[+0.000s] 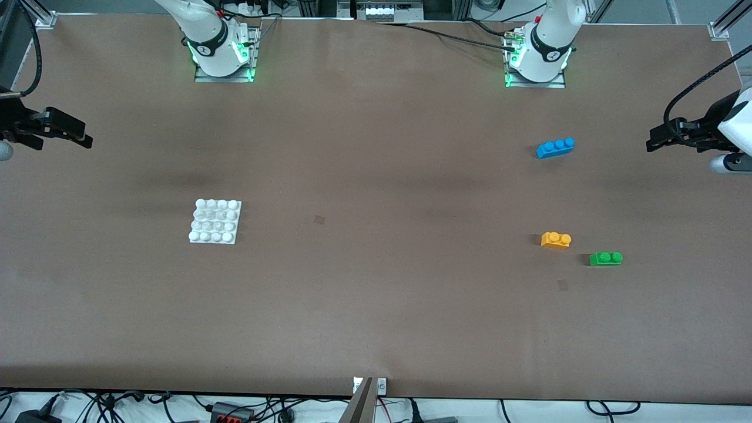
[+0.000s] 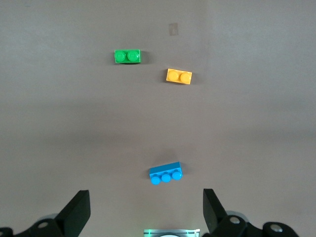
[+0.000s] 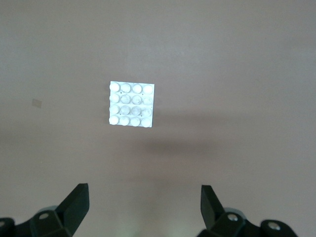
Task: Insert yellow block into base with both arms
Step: 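Move the right gripper out toward the white base plate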
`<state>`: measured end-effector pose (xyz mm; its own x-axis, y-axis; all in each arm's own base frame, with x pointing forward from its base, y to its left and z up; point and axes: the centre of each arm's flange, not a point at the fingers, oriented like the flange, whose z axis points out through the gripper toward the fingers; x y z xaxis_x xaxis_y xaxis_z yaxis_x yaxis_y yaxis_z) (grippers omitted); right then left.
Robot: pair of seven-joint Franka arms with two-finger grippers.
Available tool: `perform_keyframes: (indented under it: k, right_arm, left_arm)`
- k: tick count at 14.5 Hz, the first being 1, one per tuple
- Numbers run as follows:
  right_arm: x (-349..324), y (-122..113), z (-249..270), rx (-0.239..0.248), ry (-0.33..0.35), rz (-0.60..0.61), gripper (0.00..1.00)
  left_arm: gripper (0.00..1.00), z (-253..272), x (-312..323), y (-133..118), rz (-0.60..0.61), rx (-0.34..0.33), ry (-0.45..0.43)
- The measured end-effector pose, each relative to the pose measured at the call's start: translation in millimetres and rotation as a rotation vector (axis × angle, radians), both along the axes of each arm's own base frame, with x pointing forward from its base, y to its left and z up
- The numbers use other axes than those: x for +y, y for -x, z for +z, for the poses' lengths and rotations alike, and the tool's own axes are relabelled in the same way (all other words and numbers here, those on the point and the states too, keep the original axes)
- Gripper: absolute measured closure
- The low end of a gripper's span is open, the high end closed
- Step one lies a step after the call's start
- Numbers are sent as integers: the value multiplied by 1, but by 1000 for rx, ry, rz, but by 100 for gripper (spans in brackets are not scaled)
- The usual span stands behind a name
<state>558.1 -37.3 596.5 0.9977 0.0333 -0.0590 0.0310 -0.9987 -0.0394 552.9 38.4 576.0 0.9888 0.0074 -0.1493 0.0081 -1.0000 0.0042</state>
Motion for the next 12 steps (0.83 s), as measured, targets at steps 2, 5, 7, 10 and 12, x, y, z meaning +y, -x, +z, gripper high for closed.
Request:
perform_keyframes:
  k: [2, 5, 7, 10, 12]
  right_arm:
    - [-1, 0, 0, -1, 21, 3, 0]
    - [-1, 0, 1, -1, 37, 7, 0]
    - [-1, 0, 1, -1, 38, 8, 0]
    - [0, 0, 1, -2, 39, 9, 0]
    - [0, 0, 1, -2, 39, 9, 0]
  left_arm:
    - [0, 0, 0, 0, 0, 0, 0]
    - [0, 0, 0, 0, 0, 0, 0]
    - [0, 0, 0, 0, 1, 0, 0]
    - [0, 0, 2, 0, 3, 0, 0]
    - [0, 0, 2, 0, 4, 0, 0]
